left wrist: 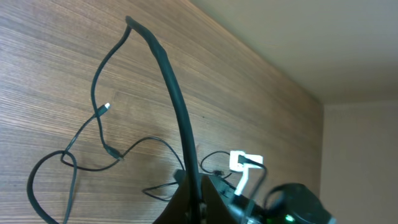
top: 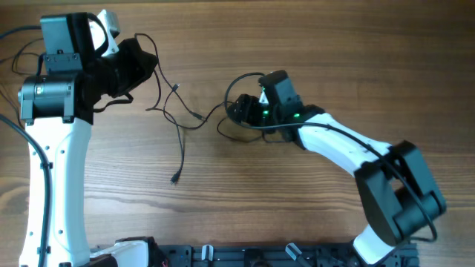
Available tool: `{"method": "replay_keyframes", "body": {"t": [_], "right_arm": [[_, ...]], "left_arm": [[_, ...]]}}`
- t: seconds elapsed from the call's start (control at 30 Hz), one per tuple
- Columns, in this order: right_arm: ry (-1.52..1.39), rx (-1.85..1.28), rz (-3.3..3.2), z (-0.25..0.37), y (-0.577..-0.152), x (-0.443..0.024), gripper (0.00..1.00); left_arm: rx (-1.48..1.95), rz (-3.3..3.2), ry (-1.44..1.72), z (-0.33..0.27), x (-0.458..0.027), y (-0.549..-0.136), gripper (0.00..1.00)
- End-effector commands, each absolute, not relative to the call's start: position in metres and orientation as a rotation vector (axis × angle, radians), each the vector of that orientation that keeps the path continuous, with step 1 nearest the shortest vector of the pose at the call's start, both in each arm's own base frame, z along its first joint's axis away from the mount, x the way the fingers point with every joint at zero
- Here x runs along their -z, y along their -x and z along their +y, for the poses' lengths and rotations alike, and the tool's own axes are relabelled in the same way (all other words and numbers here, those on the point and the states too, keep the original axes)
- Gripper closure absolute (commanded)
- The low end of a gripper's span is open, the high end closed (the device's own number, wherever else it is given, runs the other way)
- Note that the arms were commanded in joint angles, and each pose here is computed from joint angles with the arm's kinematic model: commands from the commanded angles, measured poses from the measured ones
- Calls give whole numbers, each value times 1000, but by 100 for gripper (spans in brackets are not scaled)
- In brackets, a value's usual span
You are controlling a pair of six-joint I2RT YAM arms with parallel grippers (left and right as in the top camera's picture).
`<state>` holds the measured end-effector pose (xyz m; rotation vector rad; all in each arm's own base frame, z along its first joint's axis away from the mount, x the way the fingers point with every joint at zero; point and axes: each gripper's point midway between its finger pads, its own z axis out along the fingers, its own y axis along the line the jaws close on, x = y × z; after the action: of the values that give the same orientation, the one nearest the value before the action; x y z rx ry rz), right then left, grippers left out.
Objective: Untangle cables
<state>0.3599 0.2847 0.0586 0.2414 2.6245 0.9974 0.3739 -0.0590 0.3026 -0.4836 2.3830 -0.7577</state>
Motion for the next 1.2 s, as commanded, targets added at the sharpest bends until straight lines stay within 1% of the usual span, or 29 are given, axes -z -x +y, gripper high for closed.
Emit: {"method": "replay_keyframes", "body": {"t": [0.0,0.07,0.1,0.13,0.2,0.3,0.4,0.47,0.63,0.7,0.8,0.9,0.93,0.97,1.0,1.03,1.07,1.1,1.13,1.17], "right_arm": [[-181,-1056,2636,295,-356,-52,96],[-59,-996,2601,281,-365,-56,96],[-61,-951,2606,266,-369,-56,96],[-113,-881,2626,244,-374,-56,96],[-296,-630,2677,174,-379,-54,96],[-508,-252,2672,61,-372,-70,96],[-594,-34,2633,-17,-357,-91,96],[-667,9,2604,-52,-349,-100,96],[-937,-56,2527,-97,-339,-97,96],[-989,-3,2524,-110,-334,-92,96],[-1208,181,2492,-132,-314,-79,96],[-1239,176,2541,-127,-308,-66,95],[-1241,166,2550,-126,-309,-63,92],[-1241,151,2556,-124,-310,-61,77],[-1240,119,2567,-121,-311,-58,67],[-1238,74,2583,-115,-313,-55,53],[-1237,35,2595,-110,-314,-53,45],[-1236,-8,2608,-105,-315,-51,37],[-1237,-32,2615,-102,-316,-50,34],[-1234,-52,2622,-99,-316,-49,33]], "left_arm": [[781,2371,444,-64,-309,-369,96],[771,2368,447,-61,-309,-370,96],[757,2363,459,-56,-309,-370,96],[746,2357,473,-51,-310,-371,96],[721,2339,513,-38,-311,-372,96],[686,2308,586,-13,-311,-374,96],[653,2274,655,11,-312,-375,96],[637,2249,684,24,-314,-376,96],[603,2162,696,47,-327,-385,96],[595,2128,679,51,-333,-390,96],[585,2063,635,54,-348,-400,96],[570,1964,565,57,-371,-414,96],[565,1932,544,59,-379,-418,96],[558,1895,519,60,-389,-421,96],[553,1865,500,61,-396,-425,96],[545,1814,465,62,-408,-431,96],[538,1771,438,64,-418,-436,96],[525,1719,402,66,-430,-442,96],[509,1685,370,68,-437,-448,96],[494,1654,346,70,-443,-454,96]]}}
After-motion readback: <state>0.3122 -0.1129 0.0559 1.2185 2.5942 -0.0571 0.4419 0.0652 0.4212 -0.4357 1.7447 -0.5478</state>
